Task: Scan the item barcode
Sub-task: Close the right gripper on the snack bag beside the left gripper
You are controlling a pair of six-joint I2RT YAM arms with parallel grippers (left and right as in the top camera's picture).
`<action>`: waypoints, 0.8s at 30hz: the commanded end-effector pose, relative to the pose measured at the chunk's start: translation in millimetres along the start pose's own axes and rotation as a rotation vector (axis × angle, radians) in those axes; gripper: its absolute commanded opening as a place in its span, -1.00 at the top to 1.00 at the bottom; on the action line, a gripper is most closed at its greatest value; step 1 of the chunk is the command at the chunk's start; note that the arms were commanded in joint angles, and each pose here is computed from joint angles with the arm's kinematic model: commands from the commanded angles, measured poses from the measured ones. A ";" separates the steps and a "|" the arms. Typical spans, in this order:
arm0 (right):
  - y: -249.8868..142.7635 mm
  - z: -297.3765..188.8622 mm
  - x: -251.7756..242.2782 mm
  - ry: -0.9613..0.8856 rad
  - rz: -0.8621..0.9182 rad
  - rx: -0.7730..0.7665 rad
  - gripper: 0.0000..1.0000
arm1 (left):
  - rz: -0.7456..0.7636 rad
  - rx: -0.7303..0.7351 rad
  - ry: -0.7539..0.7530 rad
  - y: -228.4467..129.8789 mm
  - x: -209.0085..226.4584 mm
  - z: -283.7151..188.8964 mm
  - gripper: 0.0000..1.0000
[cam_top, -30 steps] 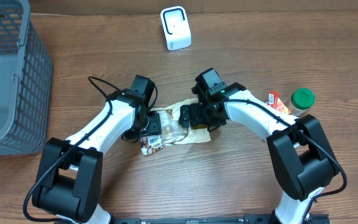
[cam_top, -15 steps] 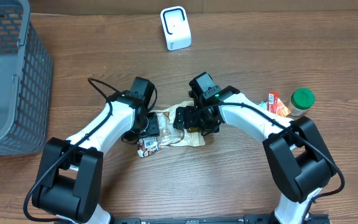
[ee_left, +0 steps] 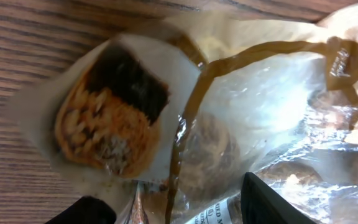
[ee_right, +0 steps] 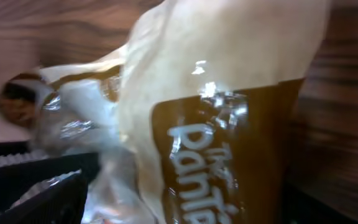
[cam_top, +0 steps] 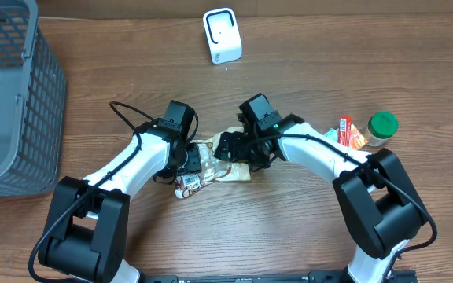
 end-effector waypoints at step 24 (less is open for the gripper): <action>-33.0 22.6 -0.1 0.144 -0.009 0.134 0.69 | 0.016 -0.031 0.034 15.1 19.0 0.1 -0.47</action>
Point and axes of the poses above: each gripper's point midway between its finger pads, its own z axis out along the fingers, its own x axis along the line the jaws close on, y = z × x, the point moved 1 cm from there along -z, back along the fingers, and after that the axes turned 9 degrees about z, right-handed, at the moved point
